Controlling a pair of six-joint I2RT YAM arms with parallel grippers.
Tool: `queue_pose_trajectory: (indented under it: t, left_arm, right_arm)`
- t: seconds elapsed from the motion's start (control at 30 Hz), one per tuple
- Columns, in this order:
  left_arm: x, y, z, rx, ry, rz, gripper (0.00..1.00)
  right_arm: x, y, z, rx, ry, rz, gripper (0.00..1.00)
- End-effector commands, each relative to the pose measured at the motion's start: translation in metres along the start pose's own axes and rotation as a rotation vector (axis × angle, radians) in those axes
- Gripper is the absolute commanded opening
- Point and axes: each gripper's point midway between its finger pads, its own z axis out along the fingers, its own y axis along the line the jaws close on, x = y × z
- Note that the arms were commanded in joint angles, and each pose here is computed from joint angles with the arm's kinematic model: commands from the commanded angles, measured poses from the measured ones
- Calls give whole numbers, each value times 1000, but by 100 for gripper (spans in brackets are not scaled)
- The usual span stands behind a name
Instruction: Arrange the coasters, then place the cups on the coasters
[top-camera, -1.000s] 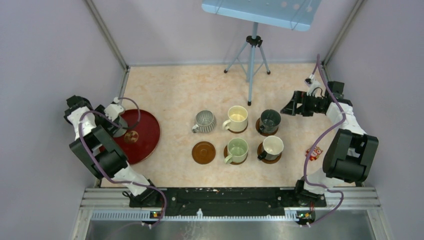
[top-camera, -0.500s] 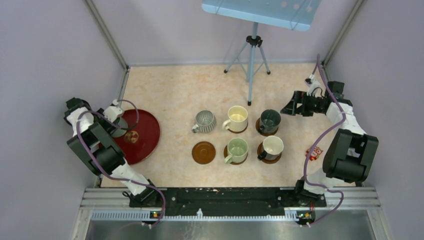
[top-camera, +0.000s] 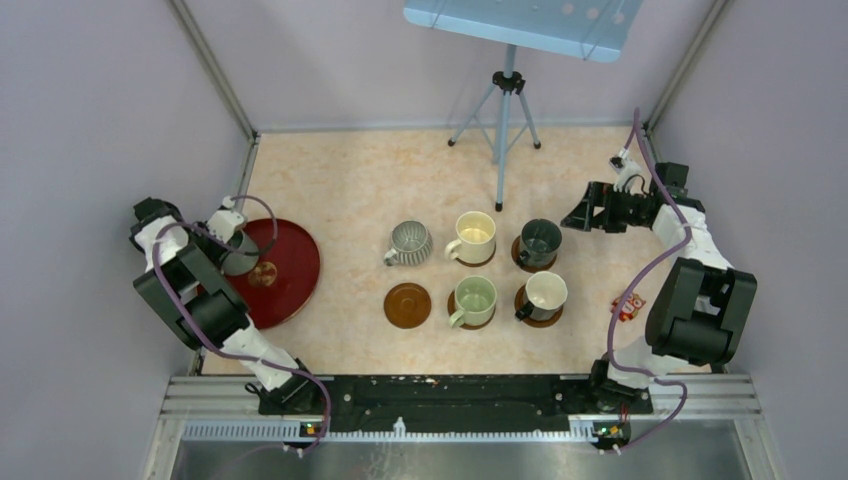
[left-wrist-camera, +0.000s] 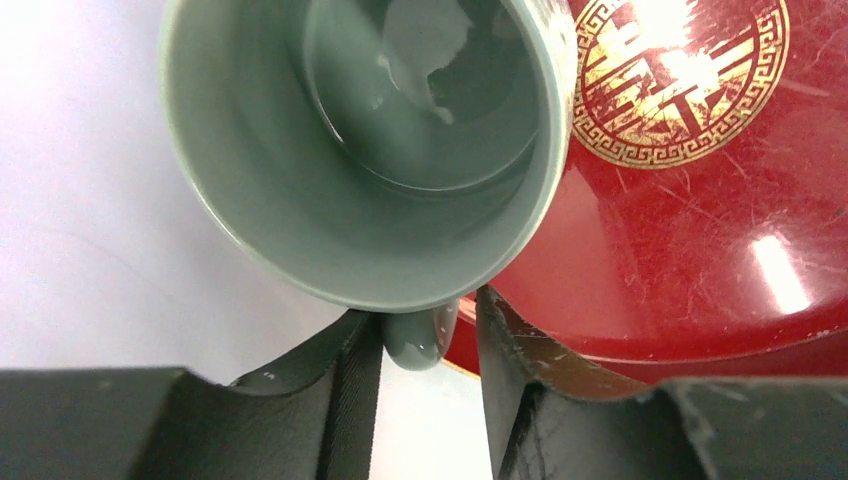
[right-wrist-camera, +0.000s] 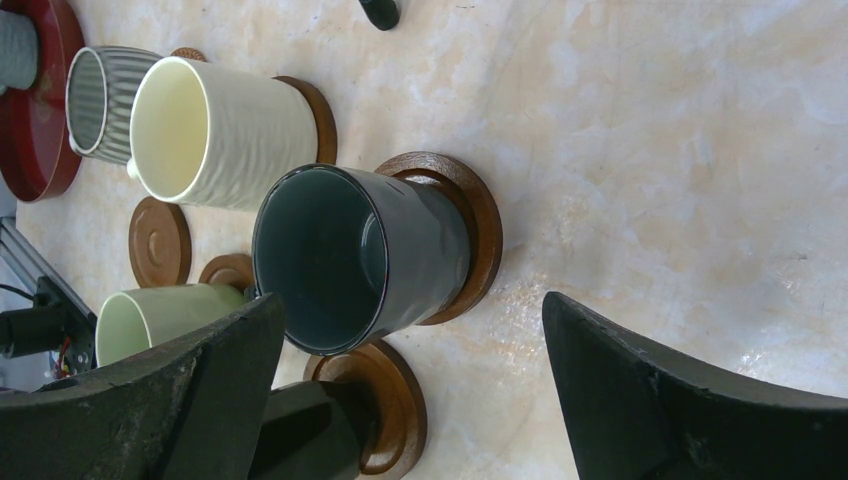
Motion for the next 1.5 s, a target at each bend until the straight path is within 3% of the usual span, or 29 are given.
queue_pose_trajectory:
  t: [0.0, 0.53, 0.93, 1.03, 1.23, 1.47]
  left_arm:
    - [-3, -21, 17, 66, -56, -77, 42]
    - [-33, -48, 5, 128, -175, -105, 16]
    - [-75, -107, 16, 238, -190, -102, 13]
    - [-81, -116, 19, 258, -181, -101, 16]
    - [-85, -122, 20, 289, -189, -106, 47]
    - [-82, -125, 43, 310, -198, -153, 52]
  right_arm:
    - [-17, 7, -10, -9, -48, -57, 99]
    - [-17, 7, -9, -14, -48, -52, 99]
    - [-16, 7, -8, -15, -45, -46, 99]
    - [-16, 7, -8, -12, -43, -47, 99]
    - [-15, 6, -8, -9, -44, -45, 99]
    - [-15, 5, -8, -1, -43, -44, 99]
